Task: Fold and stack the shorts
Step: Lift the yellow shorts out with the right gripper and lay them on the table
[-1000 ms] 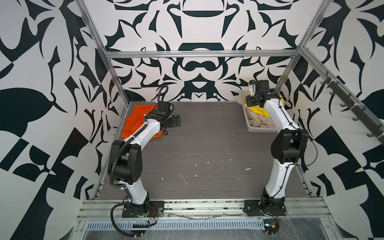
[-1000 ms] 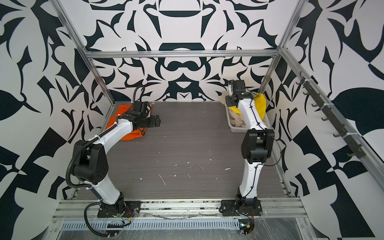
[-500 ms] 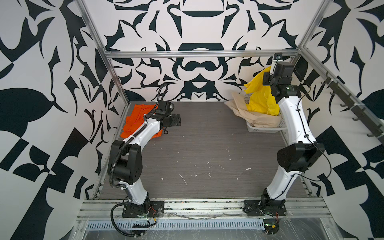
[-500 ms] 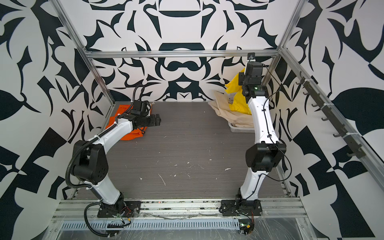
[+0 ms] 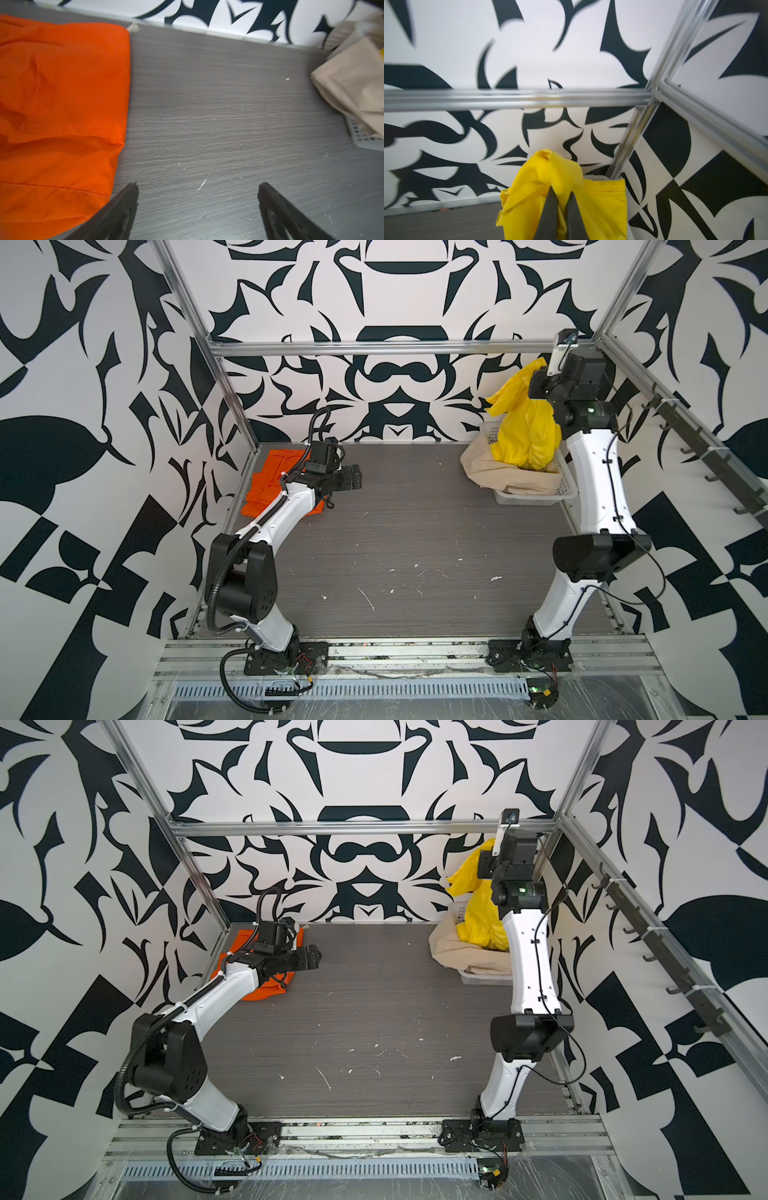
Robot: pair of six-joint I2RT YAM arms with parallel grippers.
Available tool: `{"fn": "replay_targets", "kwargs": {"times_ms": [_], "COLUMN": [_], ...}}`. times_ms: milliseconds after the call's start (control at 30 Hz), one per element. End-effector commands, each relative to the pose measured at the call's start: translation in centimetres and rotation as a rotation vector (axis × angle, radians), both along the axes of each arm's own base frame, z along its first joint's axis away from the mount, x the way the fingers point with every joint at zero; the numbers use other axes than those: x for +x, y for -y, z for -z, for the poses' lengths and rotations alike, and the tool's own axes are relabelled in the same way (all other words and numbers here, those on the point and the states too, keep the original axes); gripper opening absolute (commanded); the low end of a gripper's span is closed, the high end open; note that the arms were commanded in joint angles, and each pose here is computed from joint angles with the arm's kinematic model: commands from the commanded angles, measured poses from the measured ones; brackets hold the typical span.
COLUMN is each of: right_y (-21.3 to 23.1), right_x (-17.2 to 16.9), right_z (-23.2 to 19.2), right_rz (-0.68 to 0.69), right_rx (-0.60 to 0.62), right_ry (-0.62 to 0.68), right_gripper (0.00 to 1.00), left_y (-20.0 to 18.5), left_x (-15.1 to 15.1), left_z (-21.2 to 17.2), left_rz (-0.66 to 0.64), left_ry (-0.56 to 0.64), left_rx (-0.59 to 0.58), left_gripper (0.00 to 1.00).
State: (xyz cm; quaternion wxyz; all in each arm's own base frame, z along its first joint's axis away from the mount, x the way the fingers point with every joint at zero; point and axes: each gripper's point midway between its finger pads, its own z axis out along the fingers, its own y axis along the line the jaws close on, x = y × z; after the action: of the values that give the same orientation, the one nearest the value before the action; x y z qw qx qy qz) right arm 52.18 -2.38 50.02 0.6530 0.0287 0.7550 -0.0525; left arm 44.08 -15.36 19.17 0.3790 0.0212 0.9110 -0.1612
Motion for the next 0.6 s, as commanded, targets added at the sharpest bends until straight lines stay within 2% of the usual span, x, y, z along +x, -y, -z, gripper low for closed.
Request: {"fn": "replay_targets", "kwargs": {"times_ms": [0, 200, 400, 467, 567], "right_y": [-4.1, -9.1, -13.2, -14.3, -15.8], "right_x": [-9.6, -18.6, -24.6, -25.9, -25.9], "right_z": [-14.7, -20.3, -21.7, -21.8, -21.0], "right_rz": [-0.227, -0.548, -0.848, -0.936, -1.024], "right_rx": [0.087, 0.17, 0.245, 0.281, 0.336], "right_ry": [0.401, 0.544, 0.541, 0.523, 0.475], "right_gripper": [0.0, 0.0, 0.0, 0.0, 0.0], "left_y": [1.3, 3.5, 5.6, 5.4, 4.0], "left_x": [-0.4, -2.2, -4.6, -4.8, -4.3], "left_z": [-3.2, -6.4, -8.9, -9.2, -8.9], "left_rz": [0.067, 0.231, 0.407, 0.406, 0.321], "left_ry": [0.107, 0.237, 0.343, 0.355, 0.343], "left_rx": [-0.07, -0.162, -0.233, -0.225, -0.173], "left_gripper": [0.94, 0.93, 0.92, 0.92, 0.92]}}
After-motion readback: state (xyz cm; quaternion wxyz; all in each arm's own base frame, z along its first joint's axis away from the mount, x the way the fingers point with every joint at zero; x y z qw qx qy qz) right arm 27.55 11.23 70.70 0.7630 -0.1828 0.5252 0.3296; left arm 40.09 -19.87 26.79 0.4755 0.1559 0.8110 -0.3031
